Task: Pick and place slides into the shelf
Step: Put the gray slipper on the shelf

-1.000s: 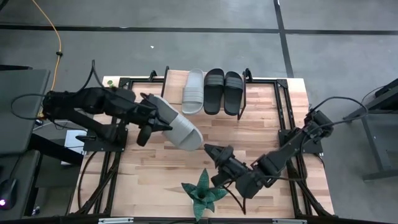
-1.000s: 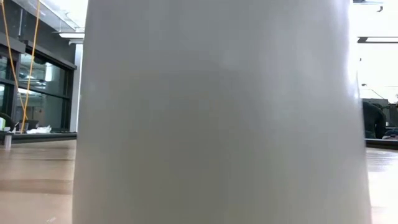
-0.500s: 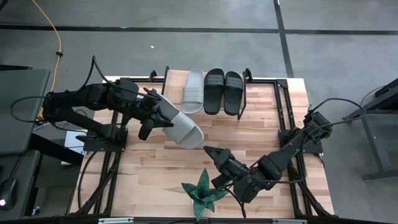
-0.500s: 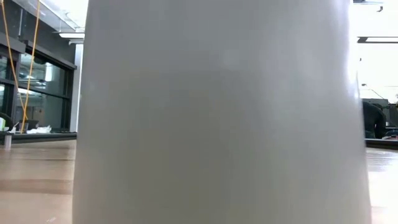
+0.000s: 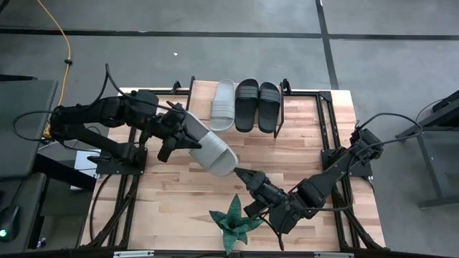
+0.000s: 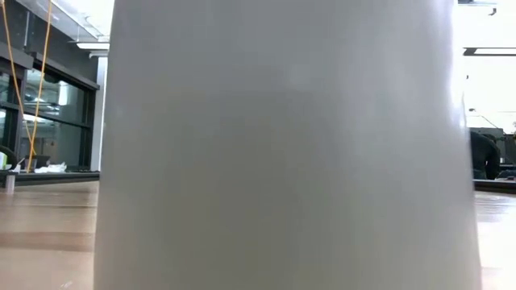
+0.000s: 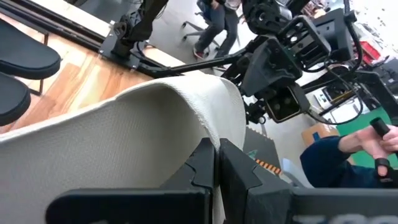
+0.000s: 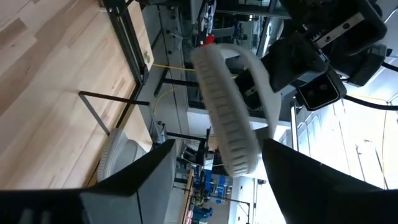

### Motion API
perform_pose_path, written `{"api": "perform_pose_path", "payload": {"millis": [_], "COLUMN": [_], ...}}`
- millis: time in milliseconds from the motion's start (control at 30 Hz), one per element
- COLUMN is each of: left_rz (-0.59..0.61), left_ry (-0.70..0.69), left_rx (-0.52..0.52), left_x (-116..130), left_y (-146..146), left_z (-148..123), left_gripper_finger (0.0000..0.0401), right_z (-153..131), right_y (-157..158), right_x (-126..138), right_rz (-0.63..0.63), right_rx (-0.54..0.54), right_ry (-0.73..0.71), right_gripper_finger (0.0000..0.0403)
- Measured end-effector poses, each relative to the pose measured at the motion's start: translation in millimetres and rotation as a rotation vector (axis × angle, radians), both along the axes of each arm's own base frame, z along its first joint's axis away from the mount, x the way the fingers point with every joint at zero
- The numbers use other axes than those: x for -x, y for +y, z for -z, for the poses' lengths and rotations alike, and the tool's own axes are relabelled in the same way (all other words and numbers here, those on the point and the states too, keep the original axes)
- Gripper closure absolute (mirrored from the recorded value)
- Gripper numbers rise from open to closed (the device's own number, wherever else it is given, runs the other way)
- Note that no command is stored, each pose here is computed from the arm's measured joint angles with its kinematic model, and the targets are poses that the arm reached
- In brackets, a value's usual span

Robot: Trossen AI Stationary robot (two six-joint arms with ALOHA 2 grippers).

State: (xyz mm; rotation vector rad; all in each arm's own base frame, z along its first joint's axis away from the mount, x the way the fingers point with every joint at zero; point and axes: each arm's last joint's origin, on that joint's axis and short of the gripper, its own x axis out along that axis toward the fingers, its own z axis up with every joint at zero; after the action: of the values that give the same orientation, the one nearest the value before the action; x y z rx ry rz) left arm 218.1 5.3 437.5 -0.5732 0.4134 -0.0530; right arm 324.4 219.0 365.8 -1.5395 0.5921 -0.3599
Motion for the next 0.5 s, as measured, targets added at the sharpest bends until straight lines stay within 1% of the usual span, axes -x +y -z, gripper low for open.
{"api": "perform_pose_path", "payload": {"millis": [267,500], "left_rz": [-0.002,0.012], "left_ry": [0.004,0.008], "left_rx": [0.000,0.006], "left_x": [-0.8,-12.8], "left_y": [0.1,0.3], "left_z": [0.6,4.6], "left_gripper_finger": [0.0401,0.0401], "right_z": [0.1,-1.7], "right_y": [0.1,-1.7], "right_x": [-0.3,-3.2], "right_rz": [-0.011,-0.026], "right_rx": [0.002,0.004], "right_ry": [0.007,0.007], "right_gripper_finger": [0.0171,0.0171]}}
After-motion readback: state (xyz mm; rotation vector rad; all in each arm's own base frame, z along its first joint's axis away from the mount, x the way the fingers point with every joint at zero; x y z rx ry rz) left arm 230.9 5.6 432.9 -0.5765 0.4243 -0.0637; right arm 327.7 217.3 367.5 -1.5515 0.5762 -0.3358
